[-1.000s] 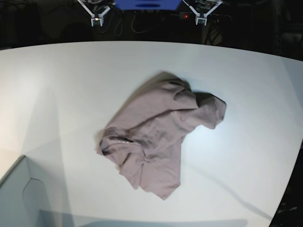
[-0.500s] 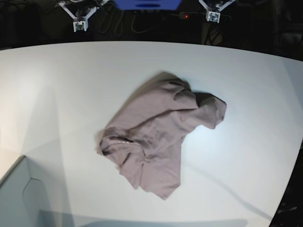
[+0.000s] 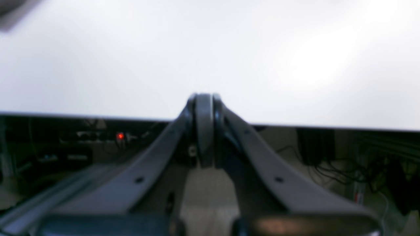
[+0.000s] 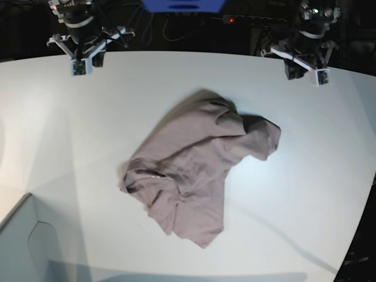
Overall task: Layout the t-shirt on the table in an organized manner, then fold the t-shirt properly
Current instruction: 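Lower the left gripper onto the crumpled mauve t-shirt and grasp it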
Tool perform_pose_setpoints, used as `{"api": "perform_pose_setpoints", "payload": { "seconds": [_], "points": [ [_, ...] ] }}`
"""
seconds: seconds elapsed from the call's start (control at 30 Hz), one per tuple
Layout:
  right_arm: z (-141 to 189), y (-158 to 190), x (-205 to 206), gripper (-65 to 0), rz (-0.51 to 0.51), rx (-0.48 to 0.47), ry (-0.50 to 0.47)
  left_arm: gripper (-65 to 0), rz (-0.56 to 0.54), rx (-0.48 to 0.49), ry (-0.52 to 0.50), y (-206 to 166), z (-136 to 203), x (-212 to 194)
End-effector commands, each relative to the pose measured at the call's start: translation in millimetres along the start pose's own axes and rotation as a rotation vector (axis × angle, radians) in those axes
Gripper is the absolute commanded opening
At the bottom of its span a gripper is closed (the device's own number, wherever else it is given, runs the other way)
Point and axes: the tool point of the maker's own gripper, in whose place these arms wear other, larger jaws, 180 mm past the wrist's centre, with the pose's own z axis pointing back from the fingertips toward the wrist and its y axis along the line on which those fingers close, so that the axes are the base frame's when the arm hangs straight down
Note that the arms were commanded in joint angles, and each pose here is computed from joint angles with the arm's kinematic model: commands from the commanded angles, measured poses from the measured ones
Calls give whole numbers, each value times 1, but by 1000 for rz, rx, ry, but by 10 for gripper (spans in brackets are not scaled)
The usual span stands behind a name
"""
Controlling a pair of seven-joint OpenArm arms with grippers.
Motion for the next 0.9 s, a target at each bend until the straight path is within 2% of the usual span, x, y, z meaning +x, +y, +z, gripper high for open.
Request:
{"api": "perform_pose_setpoints", "payload": {
  "seconds": [0.0,0.2,0.3,0.4,0.57,0.67,0.87],
  "points": [
    [2,-1,5,-650,3,0,-8,-487,7,-11,-48,-3,-2,18],
    [-2,0,5,-524,4,1,18,-235,40,-15,-125,-5,-28,64],
    [-2,-1,5,-468,6,1,18,-168,59,-24,-159,-9,-42,83],
    [-2,-1,4,-444,6,1,24,-150,72,-37,-205,-15,-54,107],
    [-3,-1,-1,-443,2,0,40,-150,115,-54,-244,-25,-78,138],
    [-4,0,-6,-443,1,0,52,-150,126,-68,-218,-32,-98,142],
    [-1,0,-12,-443,-4,1,69,-150,64,-145,-157,-73,-127,141]
  ]
}}
